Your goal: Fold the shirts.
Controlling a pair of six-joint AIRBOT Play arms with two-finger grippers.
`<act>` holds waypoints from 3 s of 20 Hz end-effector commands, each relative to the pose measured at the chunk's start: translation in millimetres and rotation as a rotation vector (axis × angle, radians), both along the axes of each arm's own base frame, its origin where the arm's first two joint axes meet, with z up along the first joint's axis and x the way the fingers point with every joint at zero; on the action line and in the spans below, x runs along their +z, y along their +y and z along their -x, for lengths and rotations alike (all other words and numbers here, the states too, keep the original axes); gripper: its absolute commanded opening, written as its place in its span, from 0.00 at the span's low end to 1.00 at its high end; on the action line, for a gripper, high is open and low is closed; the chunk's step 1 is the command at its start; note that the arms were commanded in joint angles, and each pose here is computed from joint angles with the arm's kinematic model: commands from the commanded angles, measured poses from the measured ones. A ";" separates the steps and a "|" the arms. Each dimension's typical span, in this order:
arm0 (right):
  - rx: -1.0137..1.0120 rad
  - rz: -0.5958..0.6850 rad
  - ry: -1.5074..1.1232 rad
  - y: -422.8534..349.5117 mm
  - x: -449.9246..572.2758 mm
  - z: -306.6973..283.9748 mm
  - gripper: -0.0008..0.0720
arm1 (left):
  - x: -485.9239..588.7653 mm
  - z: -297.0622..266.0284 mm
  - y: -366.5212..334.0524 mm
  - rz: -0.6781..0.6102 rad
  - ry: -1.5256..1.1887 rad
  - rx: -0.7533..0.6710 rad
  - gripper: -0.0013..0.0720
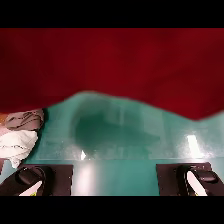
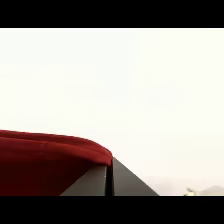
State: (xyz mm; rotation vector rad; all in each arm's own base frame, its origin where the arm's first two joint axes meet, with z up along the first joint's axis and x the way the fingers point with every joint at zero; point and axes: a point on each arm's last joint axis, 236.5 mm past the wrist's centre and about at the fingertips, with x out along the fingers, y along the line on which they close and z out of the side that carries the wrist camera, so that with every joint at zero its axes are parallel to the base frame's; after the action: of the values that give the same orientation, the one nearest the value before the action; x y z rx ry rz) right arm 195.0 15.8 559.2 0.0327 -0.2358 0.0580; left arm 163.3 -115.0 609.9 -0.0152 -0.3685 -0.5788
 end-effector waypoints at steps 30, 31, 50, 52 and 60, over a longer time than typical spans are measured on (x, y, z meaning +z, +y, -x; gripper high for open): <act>-0.141 -0.141 1.154 -53.1 -433.3 -264.0 0.80 | -500.9 -316.1 65.0 -0.358 1.408 0.389 0.66; -0.139 -0.138 1.149 -51.7 -428.0 -260.3 0.80 | -514.0 -300.2 72.0 -0.373 1.484 0.389 0.66; -0.119 -0.157 1.096 -40.7 -410.4 -198.5 0.80 | -680.2 -18.2 -58.9 -0.198 1.934 0.043 0.66; -0.119 -0.157 1.099 -40.7 -411.1 -198.0 0.80 | -678.4 -16.4 -64.9 -0.186 1.935 0.010 0.66; -0.118 -0.159 1.101 -40.2 -411.2 -197.8 0.80 | -679.1 -2.1 -81.1 -0.137 1.971 -0.086 0.65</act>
State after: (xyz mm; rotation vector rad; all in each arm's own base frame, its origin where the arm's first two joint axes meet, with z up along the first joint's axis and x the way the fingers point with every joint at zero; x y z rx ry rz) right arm 393.1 -24.6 148.0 0.1997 0.8578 -0.1003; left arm 169.7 -185.3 -73.4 -0.3946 1.5834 -0.3933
